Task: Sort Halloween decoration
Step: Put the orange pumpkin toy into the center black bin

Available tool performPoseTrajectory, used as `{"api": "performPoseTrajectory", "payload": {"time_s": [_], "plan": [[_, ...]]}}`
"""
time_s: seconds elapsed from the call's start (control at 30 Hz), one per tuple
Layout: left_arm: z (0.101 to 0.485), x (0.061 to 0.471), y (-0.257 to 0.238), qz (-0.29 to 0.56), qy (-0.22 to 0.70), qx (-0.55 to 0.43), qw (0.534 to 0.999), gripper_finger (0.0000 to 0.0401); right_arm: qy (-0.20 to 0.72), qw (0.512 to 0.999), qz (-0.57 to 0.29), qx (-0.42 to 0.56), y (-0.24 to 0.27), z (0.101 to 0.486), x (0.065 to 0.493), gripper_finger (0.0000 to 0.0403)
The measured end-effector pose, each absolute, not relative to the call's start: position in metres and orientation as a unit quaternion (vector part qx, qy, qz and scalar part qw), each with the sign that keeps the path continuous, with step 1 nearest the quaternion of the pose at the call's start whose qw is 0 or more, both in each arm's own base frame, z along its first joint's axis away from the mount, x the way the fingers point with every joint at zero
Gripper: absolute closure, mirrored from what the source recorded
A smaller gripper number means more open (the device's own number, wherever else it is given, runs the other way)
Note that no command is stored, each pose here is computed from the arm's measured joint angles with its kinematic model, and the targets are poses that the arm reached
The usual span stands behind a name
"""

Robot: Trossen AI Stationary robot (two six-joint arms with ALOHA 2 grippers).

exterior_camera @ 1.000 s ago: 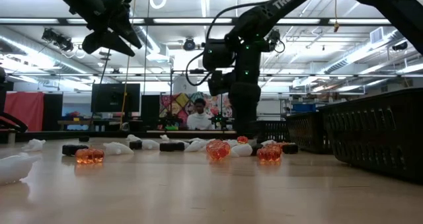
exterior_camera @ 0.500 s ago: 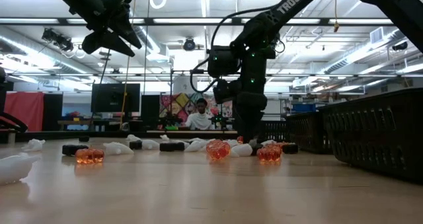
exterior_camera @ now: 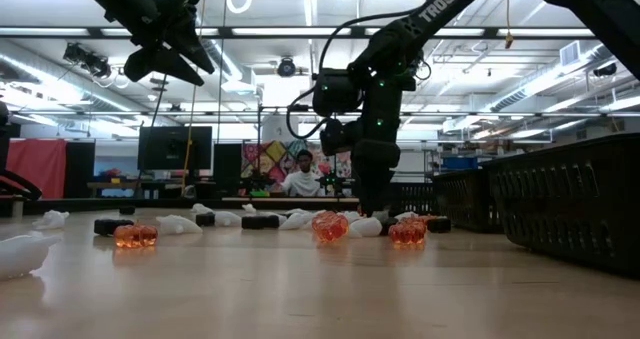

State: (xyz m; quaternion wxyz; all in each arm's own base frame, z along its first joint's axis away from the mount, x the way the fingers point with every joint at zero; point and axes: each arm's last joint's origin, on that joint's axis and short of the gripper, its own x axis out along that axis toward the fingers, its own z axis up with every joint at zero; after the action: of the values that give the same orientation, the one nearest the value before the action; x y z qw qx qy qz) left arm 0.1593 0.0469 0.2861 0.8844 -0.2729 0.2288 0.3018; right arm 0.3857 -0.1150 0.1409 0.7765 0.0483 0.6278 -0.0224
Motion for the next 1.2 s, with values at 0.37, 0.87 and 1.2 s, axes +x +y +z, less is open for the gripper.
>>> {"api": "performPoseTrajectory", "payload": {"time_s": [0.37,0.87,1.2], "plan": [[0.286,0.159,0.047,0.301,0.23,-0.271,0.885,0.0229,0.627,0.777,-0.022,0.056,-0.113,0.151,0.382,0.0324],[0.285,0.159,0.047,0.299,0.238,-0.259,0.887,0.0229,0.609,0.781,0.025,0.135,-0.069,0.231,0.351,0.0324],[0.285,0.159,0.047,0.299,0.239,-0.256,0.888,0.0229,0.636,0.755,0.034,0.154,-0.016,0.234,0.305,0.0324]]}}
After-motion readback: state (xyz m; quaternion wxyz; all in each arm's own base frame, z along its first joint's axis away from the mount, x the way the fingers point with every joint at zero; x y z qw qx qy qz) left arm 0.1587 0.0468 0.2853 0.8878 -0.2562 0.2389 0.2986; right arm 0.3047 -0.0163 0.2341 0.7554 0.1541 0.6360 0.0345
